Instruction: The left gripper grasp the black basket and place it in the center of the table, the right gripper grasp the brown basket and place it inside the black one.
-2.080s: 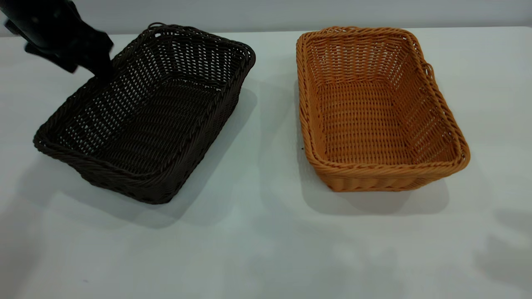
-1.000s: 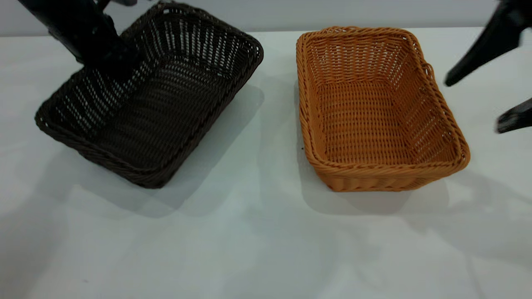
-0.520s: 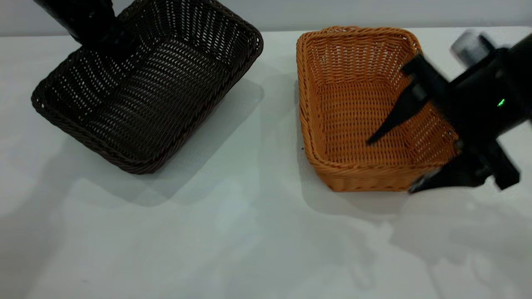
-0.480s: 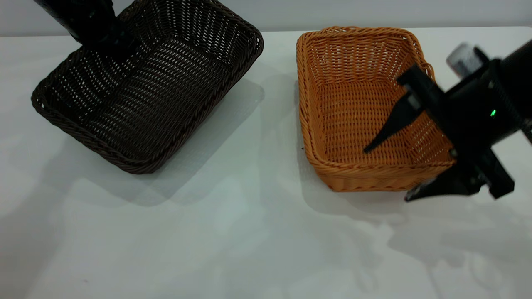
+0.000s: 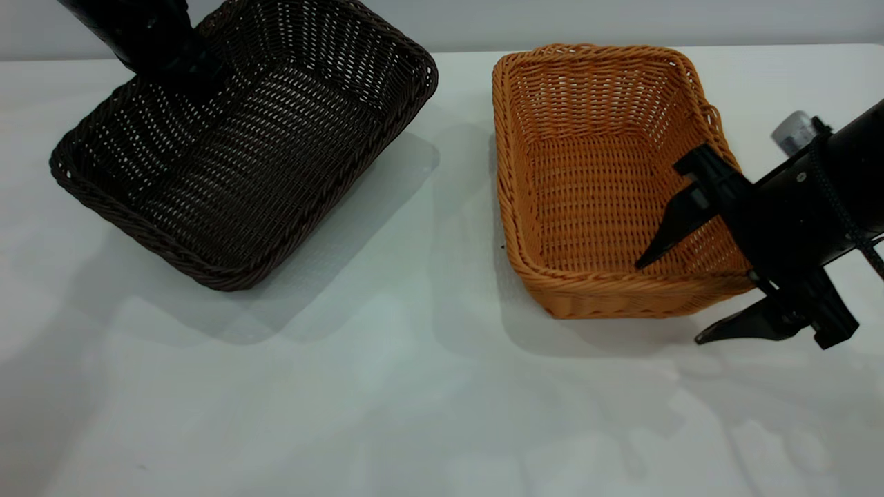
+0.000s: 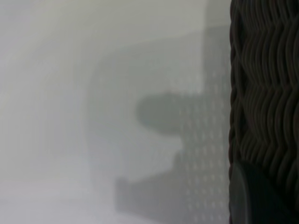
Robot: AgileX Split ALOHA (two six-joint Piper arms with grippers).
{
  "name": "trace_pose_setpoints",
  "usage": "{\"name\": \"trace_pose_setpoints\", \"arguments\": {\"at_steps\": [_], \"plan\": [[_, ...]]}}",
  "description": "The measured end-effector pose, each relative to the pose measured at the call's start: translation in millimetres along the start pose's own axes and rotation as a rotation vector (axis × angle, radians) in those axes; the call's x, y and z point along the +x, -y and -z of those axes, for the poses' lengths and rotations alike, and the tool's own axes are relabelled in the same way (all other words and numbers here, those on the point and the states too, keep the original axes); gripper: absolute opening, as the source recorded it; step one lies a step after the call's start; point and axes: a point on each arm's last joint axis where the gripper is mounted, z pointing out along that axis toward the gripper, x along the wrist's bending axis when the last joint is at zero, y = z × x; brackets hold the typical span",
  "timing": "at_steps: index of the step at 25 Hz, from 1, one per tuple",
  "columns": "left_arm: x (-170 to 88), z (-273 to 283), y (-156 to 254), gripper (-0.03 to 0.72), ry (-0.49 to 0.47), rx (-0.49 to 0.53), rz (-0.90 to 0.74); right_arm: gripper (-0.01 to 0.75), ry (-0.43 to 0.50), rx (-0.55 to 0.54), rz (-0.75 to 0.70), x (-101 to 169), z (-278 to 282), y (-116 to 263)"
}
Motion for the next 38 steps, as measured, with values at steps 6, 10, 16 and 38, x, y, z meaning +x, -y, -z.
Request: {"name": "trace_pose_setpoints", "arguments": {"at_steps": [6,10,16,38], "plan": [[0,0,0,0.086,0.001,0.001,-0.001,0.412,0.003,-0.044,-0.045,0,0,-4],[0,0,0,0.086,0.001,0.002,-0.001,0.242,0.011,-0.072,-0.072,-1,0,-7],[0,0,0,0.085,0.001,0.003,-0.01,0.085,0.0,-0.143,-0.076,9,2,-18],[-71,13,-27,0.085,0.114,-0.006,-0.724,0.076,-0.378,-0.212,0.145,36,73,-140]]}}
